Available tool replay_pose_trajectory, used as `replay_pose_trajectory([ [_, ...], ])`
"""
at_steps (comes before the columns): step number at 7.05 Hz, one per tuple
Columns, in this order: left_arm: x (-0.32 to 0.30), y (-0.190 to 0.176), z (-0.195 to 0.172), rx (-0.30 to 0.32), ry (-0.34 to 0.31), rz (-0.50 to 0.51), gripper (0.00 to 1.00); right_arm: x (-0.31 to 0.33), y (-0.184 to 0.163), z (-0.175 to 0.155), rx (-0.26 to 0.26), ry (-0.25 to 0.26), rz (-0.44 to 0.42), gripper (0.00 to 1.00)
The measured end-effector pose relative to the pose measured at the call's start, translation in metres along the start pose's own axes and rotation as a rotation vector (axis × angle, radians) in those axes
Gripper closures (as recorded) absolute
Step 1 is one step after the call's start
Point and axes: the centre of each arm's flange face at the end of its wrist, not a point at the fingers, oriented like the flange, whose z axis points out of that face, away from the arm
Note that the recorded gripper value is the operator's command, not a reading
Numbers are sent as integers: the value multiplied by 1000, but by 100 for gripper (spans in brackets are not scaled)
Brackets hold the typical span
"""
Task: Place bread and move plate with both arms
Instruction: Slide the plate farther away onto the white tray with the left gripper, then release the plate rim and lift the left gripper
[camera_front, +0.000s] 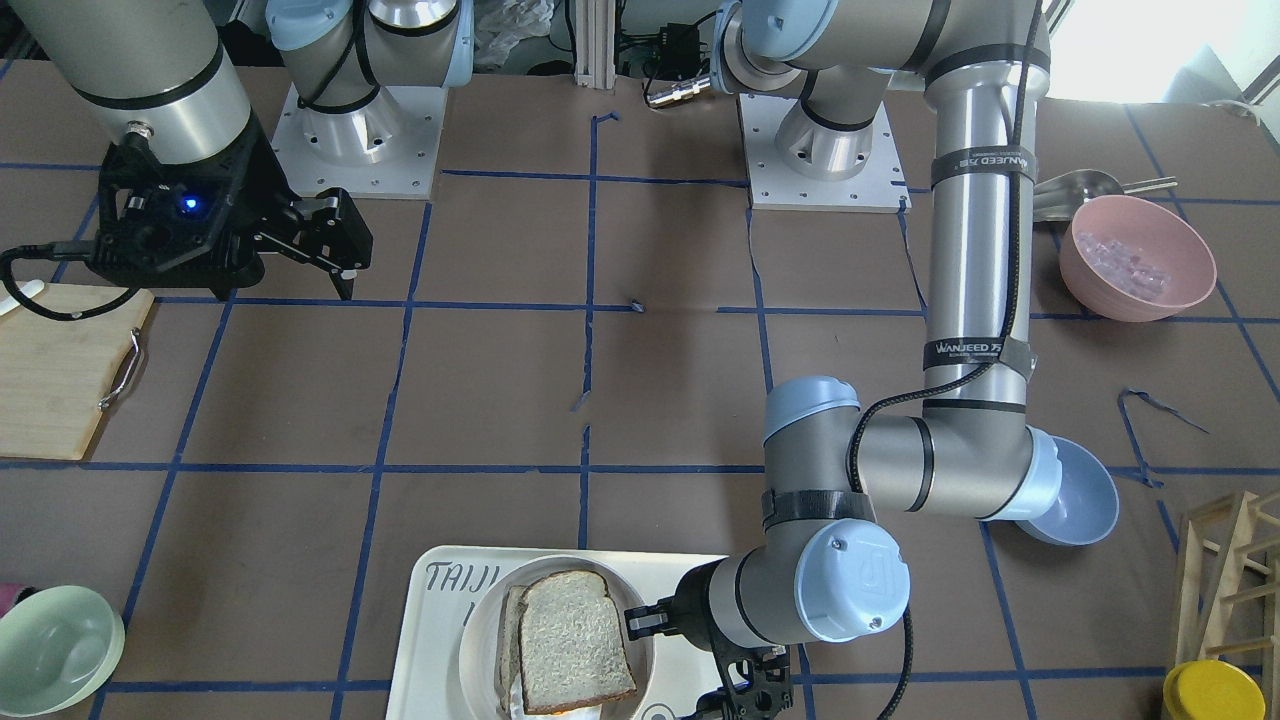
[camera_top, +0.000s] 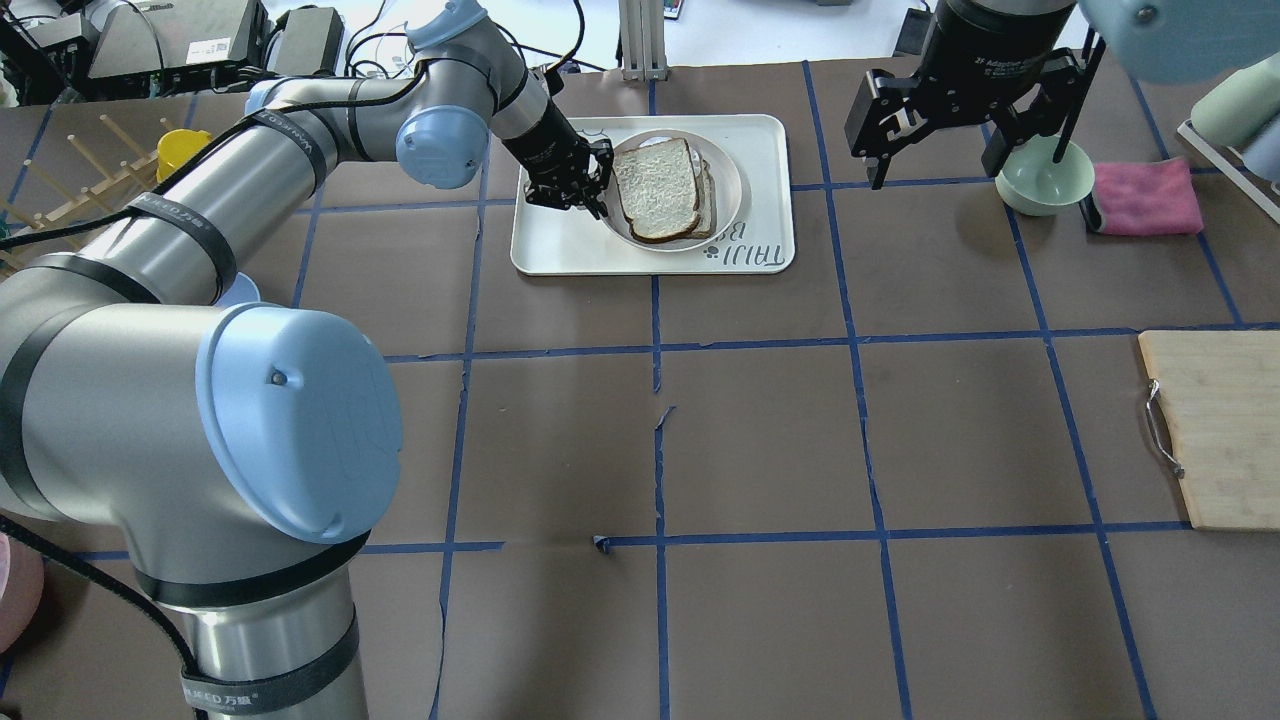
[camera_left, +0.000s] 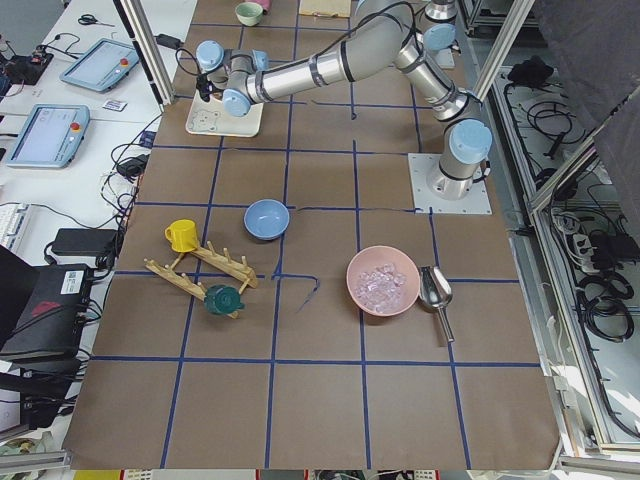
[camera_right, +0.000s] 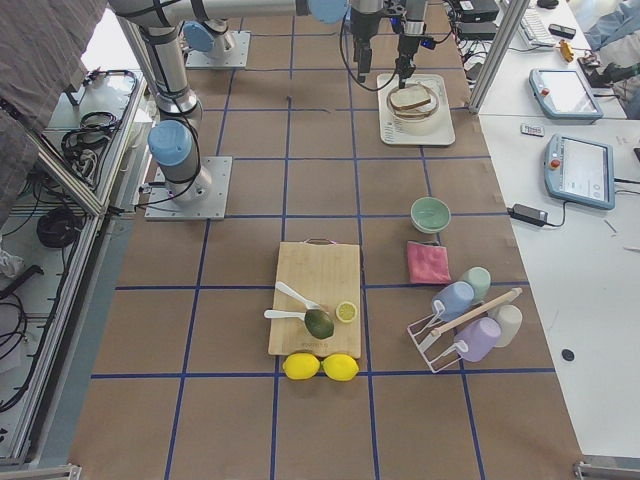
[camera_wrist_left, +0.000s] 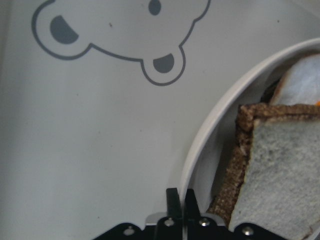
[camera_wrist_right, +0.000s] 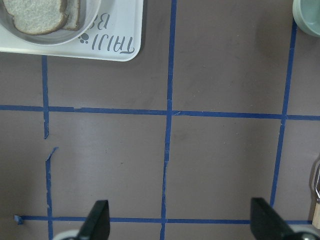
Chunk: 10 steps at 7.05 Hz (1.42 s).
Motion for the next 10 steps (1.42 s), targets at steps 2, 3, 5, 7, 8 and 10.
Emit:
replay_pose_trajectory([
  [2,-3,1,4,-6,-6,10,0,0,0,0,-1,-1,1,0],
  [3,-2,2,-2,0,-12,13,0,1,0,0,-1,0,2,0],
  [5,-2,8,-29,46,-105,28,0,1,0,0,-1,0,2,0],
  [7,2,28,-82,80,-211,82,0,1,0,0,-1,0,1,0],
  [8,-1,40,-112,92,-287,92,0,1,0,0,-1,0,1,0],
  [10,1,81,-163,74,-344,90,0,1,0,0,0,-1,1,0],
])
